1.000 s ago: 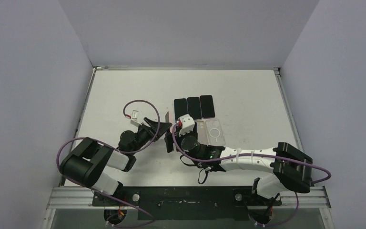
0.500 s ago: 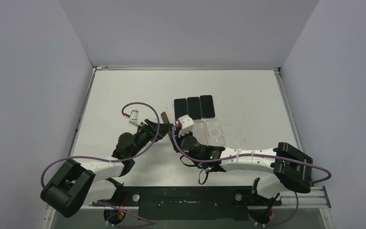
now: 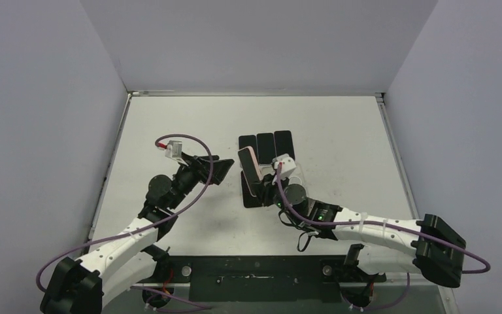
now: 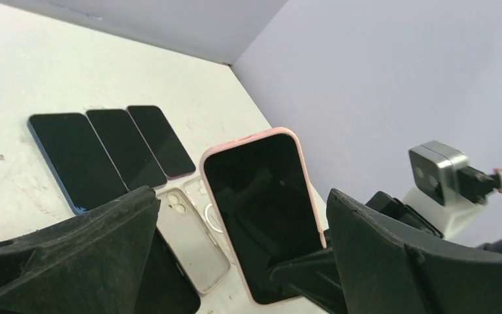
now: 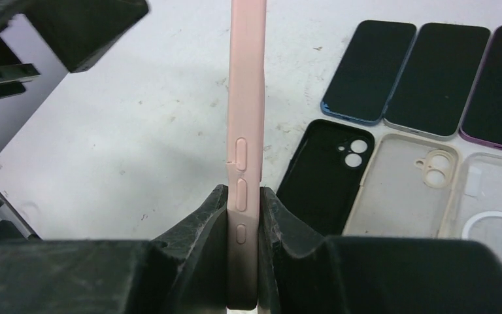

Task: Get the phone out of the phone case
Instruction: Pick up the phone at the center of the board.

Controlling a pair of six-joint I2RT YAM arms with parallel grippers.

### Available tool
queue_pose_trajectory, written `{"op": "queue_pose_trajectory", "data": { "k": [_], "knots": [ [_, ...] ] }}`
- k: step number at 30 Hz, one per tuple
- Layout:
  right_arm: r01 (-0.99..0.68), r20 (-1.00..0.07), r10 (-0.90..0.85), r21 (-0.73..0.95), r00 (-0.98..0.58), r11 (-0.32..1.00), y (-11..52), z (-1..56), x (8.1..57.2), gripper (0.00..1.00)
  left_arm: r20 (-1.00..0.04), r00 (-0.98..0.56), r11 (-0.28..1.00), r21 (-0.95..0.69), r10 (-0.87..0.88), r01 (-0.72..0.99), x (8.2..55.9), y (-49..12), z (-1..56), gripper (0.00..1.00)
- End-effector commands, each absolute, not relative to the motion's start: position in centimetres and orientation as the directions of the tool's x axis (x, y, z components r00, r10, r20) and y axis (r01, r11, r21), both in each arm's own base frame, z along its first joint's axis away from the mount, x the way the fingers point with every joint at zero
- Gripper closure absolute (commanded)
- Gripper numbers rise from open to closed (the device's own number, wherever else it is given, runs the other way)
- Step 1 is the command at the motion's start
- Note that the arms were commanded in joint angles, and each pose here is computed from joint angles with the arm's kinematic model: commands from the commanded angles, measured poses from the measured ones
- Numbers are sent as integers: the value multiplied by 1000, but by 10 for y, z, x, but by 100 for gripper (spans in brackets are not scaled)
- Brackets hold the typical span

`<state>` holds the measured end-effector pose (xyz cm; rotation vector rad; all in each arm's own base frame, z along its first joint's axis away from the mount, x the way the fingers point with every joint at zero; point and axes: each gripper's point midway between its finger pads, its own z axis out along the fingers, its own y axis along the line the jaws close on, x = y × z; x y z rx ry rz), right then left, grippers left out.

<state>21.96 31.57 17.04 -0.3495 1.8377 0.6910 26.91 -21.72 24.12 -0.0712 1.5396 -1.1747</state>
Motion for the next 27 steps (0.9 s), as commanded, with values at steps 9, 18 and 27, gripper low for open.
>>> {"op": "queue_pose_trajectory", "data": {
  "k": [9,18,27],
  "knots": [
    [-603,-852,400,522,-338,603,277,232,213,100,-781,-293,463,-579,-552,671,250,-221,269,4],
    [-706,-771,508,600,-385,376,280,255,194,100,-759,-361,283,-570,-542,771,226,-243,290,4],
    [-753,-700,549,633,-456,180,293,264,178,100,-704,-438,180,-619,-559,764,217,-258,292,11]
  ]
}}
